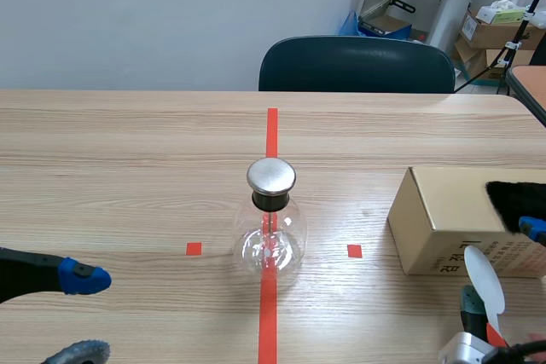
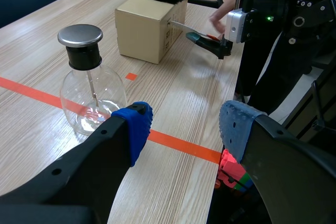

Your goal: Do the electroscope experiment

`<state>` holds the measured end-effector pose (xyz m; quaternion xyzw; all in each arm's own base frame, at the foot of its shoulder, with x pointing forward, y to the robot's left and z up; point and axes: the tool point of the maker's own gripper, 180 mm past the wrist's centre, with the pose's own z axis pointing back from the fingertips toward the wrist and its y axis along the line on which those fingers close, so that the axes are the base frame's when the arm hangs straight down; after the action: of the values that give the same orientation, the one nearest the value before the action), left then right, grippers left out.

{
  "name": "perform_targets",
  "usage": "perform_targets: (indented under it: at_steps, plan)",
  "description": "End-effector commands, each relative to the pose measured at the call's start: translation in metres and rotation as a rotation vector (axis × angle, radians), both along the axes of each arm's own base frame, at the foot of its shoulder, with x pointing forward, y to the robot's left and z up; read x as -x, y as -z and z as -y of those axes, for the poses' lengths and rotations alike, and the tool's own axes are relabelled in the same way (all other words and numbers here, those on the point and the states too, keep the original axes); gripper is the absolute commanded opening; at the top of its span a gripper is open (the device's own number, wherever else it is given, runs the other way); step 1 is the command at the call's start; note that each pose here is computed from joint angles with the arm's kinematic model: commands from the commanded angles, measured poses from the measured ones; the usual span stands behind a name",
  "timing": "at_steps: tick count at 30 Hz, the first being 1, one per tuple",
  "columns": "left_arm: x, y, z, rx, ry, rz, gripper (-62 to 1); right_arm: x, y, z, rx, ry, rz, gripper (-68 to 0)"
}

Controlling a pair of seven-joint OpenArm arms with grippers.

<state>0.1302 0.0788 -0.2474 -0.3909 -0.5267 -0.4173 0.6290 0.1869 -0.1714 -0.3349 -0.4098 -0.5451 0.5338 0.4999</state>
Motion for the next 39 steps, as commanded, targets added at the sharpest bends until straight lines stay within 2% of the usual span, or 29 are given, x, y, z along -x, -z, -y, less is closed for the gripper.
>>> perform_targets:
  at_steps: [1, 39]
  plan:
    - [0.0011, -0.0075, 0.0034, 0.028, 0.007, 0.005, -29.2, -0.0059, -0.0173, 0.0042, 0.028, 0.002, 0.081, 0.4]
    - [0.0005, -0.0096, 0.0064, 0.051, 0.0, 0.008, -29.2, -0.0059, -0.0173, 0.0041, 0.028, 0.002, 0.081, 0.4]
